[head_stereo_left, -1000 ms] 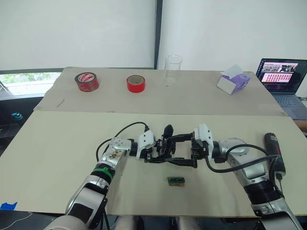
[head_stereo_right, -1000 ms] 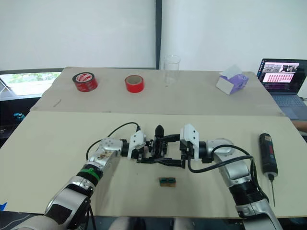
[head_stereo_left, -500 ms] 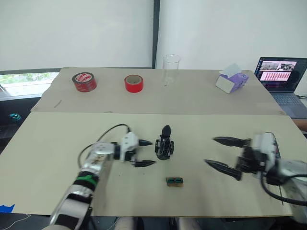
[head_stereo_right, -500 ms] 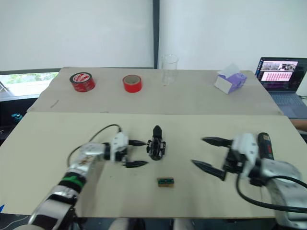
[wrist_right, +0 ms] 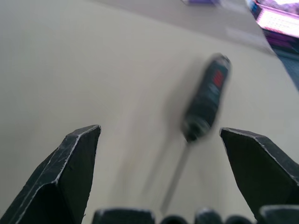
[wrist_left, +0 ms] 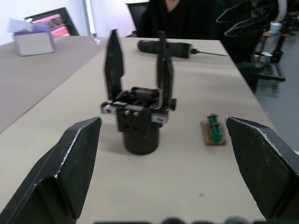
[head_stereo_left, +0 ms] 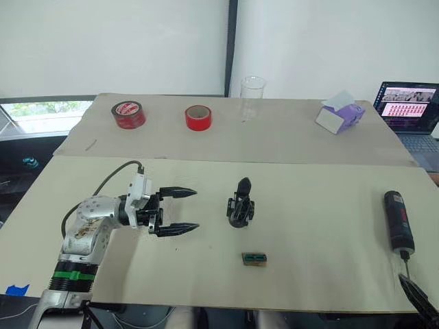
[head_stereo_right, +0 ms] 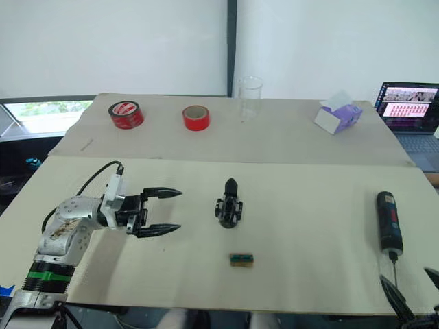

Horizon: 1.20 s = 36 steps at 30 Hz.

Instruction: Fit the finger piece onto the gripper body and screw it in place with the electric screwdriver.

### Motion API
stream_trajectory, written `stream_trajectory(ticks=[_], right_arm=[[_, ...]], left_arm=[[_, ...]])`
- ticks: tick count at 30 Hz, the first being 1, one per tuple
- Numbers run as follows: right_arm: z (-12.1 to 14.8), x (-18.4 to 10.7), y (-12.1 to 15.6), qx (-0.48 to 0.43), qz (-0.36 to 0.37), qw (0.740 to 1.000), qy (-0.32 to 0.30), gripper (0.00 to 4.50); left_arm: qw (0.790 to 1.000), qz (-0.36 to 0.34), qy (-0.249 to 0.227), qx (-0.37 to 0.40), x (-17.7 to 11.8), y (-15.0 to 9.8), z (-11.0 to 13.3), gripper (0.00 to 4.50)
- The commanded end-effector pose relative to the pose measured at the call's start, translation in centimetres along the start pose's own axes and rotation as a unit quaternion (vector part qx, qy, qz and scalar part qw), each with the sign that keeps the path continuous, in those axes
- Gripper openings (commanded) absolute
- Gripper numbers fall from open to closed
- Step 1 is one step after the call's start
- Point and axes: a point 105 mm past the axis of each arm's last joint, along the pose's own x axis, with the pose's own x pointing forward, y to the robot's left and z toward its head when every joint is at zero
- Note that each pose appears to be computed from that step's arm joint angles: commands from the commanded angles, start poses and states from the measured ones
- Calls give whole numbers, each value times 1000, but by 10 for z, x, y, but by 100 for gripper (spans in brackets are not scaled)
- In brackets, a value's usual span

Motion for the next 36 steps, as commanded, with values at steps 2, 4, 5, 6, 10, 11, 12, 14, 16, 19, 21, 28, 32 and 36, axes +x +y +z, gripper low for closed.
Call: stream_trajectory(ticks=[2,4,5,6,10,11,12,14,16,19,21,28,32,36], right_arm=[[2,4,-22,-16,-74,996,46,450],[8,17,-25,3,-69,996,50,450],[14,27,-26,17,-56,997,44,450],[20,34,-27,27,-47,998,40,450],[28,70,-36,69,-5,994,81,450],[29,80,-40,77,1,993,91,450],[29,90,-45,89,-2,991,103,450],[27,107,-54,91,-3,988,127,450],[25,122,-57,80,5,986,145,450],[20,141,-59,75,9,983,170,450],[14,149,-60,75,7,979,190,450],[-1,162,-61,100,8,969,228,450],[1,163,-52,145,42,961,232,332],[21,160,-52,142,67,969,190,200]], left_arm=[[999,-13,-34,7,2,-3,23,447],[999,-19,-36,6,5,-4,22,447],[999,-22,-38,5,7,-5,22,447],[999,-25,-42,2,9,-5,23,447],[998,-30,-61,4,17,-5,29,447],[997,-32,-63,7,19,-4,30,447],[997,-38,-64,7,21,-5,30,447],[997,-42,-66,11,26,-5,31,447],[997,-47,-67,11,29,-7,32,447],[996,-54,-67,11,32,-9,33,447],[996,-55,-67,12,33,-11,33,447],[997,-60,-58,-2,28,-20,33,447],[996,-70,-54,-6,27,-25,32,450],[996,-76,-56,2,26,-27,33,450]])
